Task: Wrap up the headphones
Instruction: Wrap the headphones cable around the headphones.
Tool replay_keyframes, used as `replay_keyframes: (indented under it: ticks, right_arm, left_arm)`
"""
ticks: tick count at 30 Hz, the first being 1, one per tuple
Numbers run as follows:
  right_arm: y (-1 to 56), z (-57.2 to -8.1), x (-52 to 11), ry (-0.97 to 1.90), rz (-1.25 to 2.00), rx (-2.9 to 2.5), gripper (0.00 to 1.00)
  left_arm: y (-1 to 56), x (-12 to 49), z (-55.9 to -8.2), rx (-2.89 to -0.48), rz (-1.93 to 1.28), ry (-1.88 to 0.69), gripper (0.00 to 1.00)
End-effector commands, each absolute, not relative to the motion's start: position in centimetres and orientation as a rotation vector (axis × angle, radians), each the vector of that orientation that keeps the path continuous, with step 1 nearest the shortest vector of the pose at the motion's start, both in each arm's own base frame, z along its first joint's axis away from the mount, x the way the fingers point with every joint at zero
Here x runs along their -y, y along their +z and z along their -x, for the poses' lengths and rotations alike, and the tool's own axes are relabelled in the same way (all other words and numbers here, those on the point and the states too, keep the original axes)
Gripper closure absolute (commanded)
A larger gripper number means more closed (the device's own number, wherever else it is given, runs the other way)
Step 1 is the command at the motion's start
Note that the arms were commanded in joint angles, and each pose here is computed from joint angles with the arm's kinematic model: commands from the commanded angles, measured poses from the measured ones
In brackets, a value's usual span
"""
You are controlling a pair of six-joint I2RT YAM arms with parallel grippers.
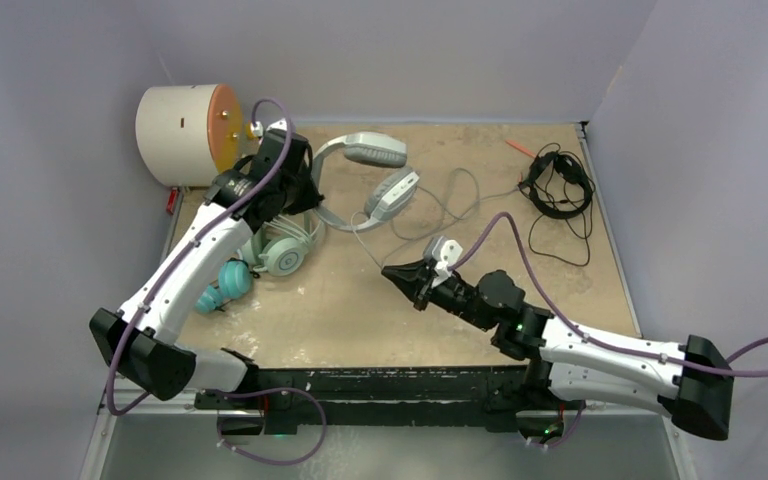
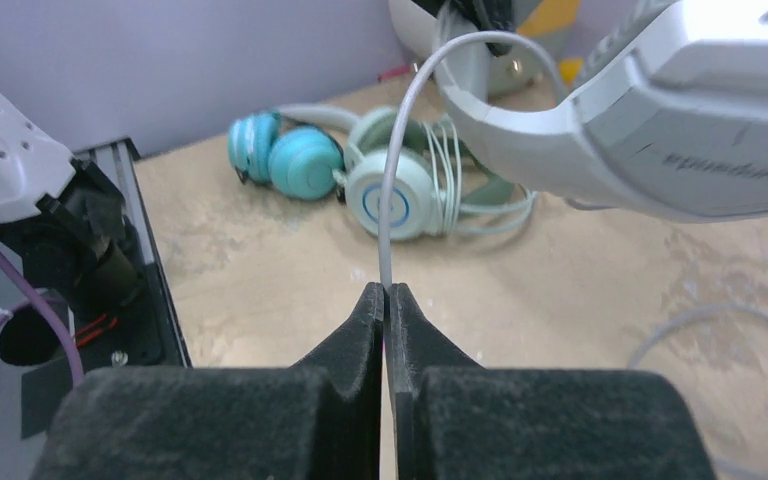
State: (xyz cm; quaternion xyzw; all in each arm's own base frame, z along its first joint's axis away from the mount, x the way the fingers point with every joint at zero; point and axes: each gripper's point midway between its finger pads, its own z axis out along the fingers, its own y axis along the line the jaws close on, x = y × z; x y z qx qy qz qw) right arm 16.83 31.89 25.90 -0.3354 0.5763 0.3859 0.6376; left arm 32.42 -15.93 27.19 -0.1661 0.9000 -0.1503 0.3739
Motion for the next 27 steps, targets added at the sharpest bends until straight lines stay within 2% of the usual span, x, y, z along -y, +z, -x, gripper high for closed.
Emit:
replay_keyframes:
  ticks: [1, 5, 11, 17, 21, 27]
  right_arm:
    - [25.3, -17.7, -30.1, 0.795, 0.735, -1.528, 1.0]
    - [26.1, -18.7, -29.6, 0.742, 0.76, -1.675, 1.0]
    - [26.4, -20.4, -29.0, 0.835, 0.709, -1.853, 1.0]
    - [26.5, -18.5, -30.1, 0.975, 0.761, -1.859, 1.0]
    - [25.1, -16.8, -30.2, 1.045, 0.807, -1.888, 1.0]
    - [20.1, -15.8, -30.4, 1.067, 0.871, -1.994, 0.99]
  left_arm:
    - [28.3, 15.5, -33.8, -2.157, 0.372, -0.409, 1.0]
    - [25.2, 15.1, -33.1, -2.205, 0.305, -0.36, 1.0]
    - [21.9, 14.2, -32.4, -2.247, 0.287, -0.295, 1.0]
    - [20.4, 13.2, -32.6, -2.265, 0.35, -0.215, 1.0]
    - [19.7, 14.1, -33.0, -2.288, 0.37, -0.247, 1.0]
    - [21.0, 15.2, -33.4, -2.257, 0.363, -0.33, 1.0]
